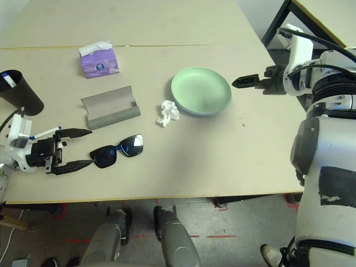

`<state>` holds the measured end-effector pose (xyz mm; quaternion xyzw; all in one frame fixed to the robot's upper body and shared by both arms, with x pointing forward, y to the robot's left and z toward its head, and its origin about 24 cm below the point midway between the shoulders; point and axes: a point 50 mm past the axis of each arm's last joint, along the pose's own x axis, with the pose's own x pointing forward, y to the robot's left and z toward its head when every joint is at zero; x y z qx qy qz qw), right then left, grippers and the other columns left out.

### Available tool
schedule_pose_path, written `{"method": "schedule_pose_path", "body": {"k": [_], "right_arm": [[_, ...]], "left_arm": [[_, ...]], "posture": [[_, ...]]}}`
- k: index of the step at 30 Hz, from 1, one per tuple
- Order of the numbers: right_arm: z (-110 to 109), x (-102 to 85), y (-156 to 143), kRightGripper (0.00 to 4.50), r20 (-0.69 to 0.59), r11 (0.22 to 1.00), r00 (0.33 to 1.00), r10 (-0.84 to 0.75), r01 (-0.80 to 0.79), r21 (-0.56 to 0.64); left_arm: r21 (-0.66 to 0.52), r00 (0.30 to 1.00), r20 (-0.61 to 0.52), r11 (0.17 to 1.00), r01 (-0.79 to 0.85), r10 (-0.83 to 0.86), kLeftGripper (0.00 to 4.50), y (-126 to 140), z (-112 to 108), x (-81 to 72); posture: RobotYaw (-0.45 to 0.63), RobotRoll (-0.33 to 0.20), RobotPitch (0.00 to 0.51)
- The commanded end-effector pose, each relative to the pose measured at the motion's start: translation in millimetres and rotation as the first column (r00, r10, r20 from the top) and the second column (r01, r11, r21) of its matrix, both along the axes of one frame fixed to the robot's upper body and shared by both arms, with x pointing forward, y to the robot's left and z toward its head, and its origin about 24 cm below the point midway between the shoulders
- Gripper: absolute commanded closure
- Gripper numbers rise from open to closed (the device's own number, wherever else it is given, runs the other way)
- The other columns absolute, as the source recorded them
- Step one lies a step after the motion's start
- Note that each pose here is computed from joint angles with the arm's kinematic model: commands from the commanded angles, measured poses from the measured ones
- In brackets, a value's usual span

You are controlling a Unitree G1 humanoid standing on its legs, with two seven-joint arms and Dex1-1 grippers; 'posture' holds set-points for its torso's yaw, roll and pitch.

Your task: Organize and tidy the items on the table.

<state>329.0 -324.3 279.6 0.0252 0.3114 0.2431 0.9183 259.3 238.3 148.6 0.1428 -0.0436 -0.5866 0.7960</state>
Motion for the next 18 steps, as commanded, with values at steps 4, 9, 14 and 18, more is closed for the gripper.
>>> {"method": "schedule_pose_path", "body": {"k": [4,9,14,18], "right_arm": [[-15,-71.0,16,0.05,-0.044,0.981,0.981,0.191,-0.191,-0.006],[-63,-114.7,56,0.05,-0.030,0.982,0.981,0.191,-0.190,0.017],[-103,-105.9,73,0.05,0.145,0.994,0.985,0.088,-0.077,-0.083],[-118,-91.2,84,0.05,0.296,0.994,0.954,0.053,-0.022,-0.107]], "left_arm": [[0.042,1.000,-0.019,0.999,-0.014,0.015,0.00,14,0,-0.4],[0.054,1.000,-0.021,0.998,-0.013,0.014,0.00,18,2,3.6],[0.067,1.000,-0.016,0.998,0.006,-0.005,0.00,17,5,9.4],[0.077,1.000,-0.001,0.997,0.005,-0.004,0.00,20,11,12.6]], "posture": [[-0.07,0.000,0.285],[-0.10,0.000,0.285],[-0.11,0.000,0.276],[-0.10,0.000,0.270]]}}
